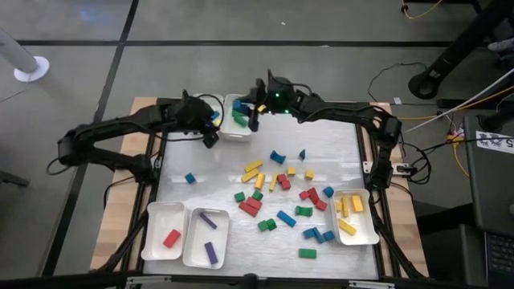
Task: Sort blocks
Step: Put the blue block into the top left white bin
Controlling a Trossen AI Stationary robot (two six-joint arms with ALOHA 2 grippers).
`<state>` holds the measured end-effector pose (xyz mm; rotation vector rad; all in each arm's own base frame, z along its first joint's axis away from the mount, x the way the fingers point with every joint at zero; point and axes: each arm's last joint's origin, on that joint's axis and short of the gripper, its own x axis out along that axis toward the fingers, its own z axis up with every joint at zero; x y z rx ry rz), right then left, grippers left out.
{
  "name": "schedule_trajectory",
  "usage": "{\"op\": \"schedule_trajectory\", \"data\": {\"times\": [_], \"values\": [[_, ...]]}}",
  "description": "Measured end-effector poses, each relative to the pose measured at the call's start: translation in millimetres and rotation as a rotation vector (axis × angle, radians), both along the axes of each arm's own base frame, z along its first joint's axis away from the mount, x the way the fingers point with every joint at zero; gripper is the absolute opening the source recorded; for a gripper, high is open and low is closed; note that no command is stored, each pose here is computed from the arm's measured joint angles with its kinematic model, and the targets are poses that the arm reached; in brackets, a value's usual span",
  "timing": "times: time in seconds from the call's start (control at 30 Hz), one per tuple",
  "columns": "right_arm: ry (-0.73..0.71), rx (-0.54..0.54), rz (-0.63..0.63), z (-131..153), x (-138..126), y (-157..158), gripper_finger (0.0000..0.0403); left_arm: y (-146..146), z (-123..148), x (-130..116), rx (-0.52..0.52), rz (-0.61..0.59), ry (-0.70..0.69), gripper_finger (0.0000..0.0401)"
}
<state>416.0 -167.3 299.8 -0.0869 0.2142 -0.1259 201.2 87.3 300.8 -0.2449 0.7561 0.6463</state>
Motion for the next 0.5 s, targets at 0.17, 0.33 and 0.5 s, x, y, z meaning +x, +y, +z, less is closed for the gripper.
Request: {"op": "schedule_trajectory", "data": {"times": [0.17,0.33,0.5], "values": [[-0.135,0.033,-0.015,11.4,3.5,1.3,0.0142,0.9,-7.8,0.0,-0.003,0.023,-0.021,0.0202],[-0.246,0.055,-0.102,21.5,7.2,8.6,0.0144,7.8,1.5,9.2,0.059,0.121,-0.169,0.0202],[-0.247,0.039,-0.219,20.9,13.0,23.2,0.0143,11.5,18.9,19.0,0.150,0.113,-0.355,0.0202]]}}
